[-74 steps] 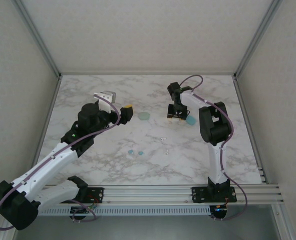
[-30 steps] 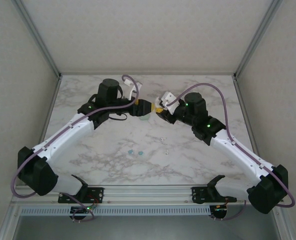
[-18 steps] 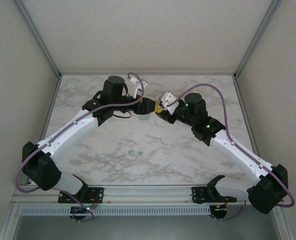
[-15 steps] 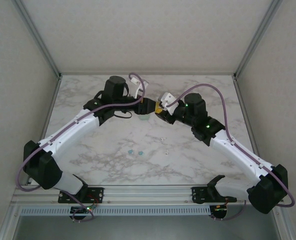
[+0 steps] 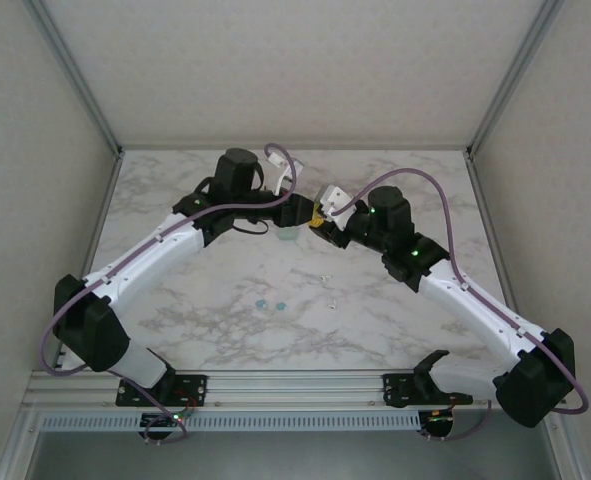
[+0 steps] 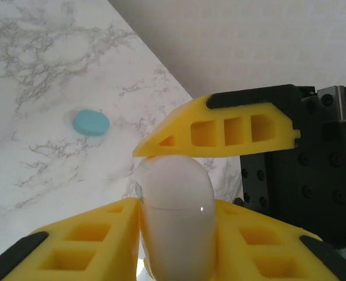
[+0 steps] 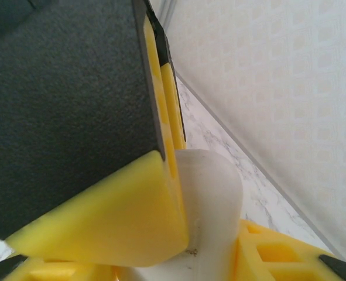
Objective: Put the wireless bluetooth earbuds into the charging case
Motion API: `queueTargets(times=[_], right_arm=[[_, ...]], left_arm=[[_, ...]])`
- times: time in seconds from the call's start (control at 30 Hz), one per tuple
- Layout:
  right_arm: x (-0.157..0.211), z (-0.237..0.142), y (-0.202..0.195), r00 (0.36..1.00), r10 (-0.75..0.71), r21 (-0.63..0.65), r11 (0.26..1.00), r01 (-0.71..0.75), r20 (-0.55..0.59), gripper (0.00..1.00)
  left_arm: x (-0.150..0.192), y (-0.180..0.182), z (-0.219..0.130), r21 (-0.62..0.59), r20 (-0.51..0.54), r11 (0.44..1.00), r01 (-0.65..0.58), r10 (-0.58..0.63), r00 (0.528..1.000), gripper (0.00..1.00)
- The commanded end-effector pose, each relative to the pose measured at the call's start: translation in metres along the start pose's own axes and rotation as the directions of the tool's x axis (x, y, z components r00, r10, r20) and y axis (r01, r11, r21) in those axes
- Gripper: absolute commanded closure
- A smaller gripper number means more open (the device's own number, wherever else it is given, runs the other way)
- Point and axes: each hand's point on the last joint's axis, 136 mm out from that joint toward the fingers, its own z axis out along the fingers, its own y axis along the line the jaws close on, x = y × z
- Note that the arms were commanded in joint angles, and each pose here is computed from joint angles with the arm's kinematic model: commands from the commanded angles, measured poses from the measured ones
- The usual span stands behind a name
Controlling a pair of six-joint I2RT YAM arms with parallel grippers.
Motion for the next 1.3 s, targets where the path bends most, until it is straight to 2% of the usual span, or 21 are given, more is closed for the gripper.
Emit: queueTargets(times=[0.0, 0.07, 0.13, 0.3, 0.4, 0.47, 0.53, 0.6, 0.7, 0.77, 0.87, 0.97, 1.07, 1.27], right_arm=[[-0.012, -0.003, 0.004, 0.998, -0.024, -0.009, 1.000, 0.025, 0.052, 0.64], [-0.013, -0.004, 0.003, 0.998, -0.024, -0.004, 1.000, 0.025, 0.054, 0.63], [-0.012, -0.004, 0.001, 0.998, -0.020, 0.006, 1.000, 0.020, 0.053, 0.60], [-0.020, -0.017, -0.005, 0.996, 0.059, 0.035, 0.997, -0.062, 0.069, 0.45], [-0.037, -0.037, -0.006, 0.965, 0.222, -0.029, 0.975, -0.220, 0.141, 0.41], [-0.049, -0.049, -0.004, 0.922, 0.352, -0.118, 0.934, -0.336, 0.162, 0.40], [-0.059, -0.057, -0.003, 0.868, 0.474, -0.206, 0.873, -0.442, 0.146, 0.39], [-0.071, -0.063, -0.003, 0.808, 0.576, -0.286, 0.801, -0.526, 0.127, 0.39], [-0.080, -0.060, -0.016, 0.677, 0.733, -0.324, 0.656, -0.682, 0.060, 0.38], [-0.088, -0.055, -0.020, 0.562, 0.827, -0.366, 0.516, -0.774, -0.022, 0.37], [-0.111, -0.046, -0.017, 0.424, 0.891, -0.458, 0.314, -0.832, -0.161, 0.33], [-0.115, -0.032, -0.020, 0.249, 0.932, -0.451, 0.109, -0.886, -0.264, 0.29], [-0.117, -0.026, -0.020, 0.147, 0.940, -0.427, 0.002, -0.904, -0.308, 0.23], [-0.120, -0.014, -0.011, 0.042, 0.906, -0.392, -0.140, -0.909, -0.422, 0.20]], left_arm=[[0.000, -0.005, 0.001, 0.011, -0.024, 1.000, -0.020, 0.021, 0.999, 0.78], [0.001, -0.007, 0.000, 0.018, -0.028, 1.000, -0.023, 0.023, 0.999, 0.86], [0.000, -0.010, 0.000, 0.030, -0.028, 0.999, -0.028, 0.029, 0.999, 0.89], [-0.014, -0.012, -0.015, -0.020, 0.064, 0.997, -0.075, 0.077, 0.995, 0.94], [-0.027, -0.020, -0.036, -0.058, 0.178, 0.986, -0.153, 0.161, 0.971, 0.94], [-0.036, -0.030, -0.052, -0.077, 0.268, 0.968, -0.240, 0.252, 0.930, 0.90], [-0.031, -0.041, -0.063, -0.075, 0.328, 0.927, -0.367, 0.370, 0.869, 0.88], [-0.027, -0.053, -0.076, -0.104, 0.395, 0.867, -0.488, 0.486, 0.779, 0.87], [-0.025, -0.058, -0.088, -0.162, 0.442, 0.817, -0.553, 0.561, 0.700, 0.88], [-0.024, -0.061, -0.092, -0.177, 0.448, 0.799, -0.575, 0.586, 0.675, 0.88], [-0.022, -0.065, -0.094, -0.197, 0.452, 0.766, -0.612, 0.625, 0.637, 0.89], [-0.022, -0.062, -0.095, -0.242, 0.453, 0.737, -0.632, 0.661, 0.598, 0.90], [-0.028, -0.061, -0.097, -0.273, 0.465, 0.727, -0.630, 0.672, 0.575, 0.90], [-0.040, -0.061, -0.100, -0.311, 0.494, 0.722, -0.618, 0.679, 0.544, 0.89]])
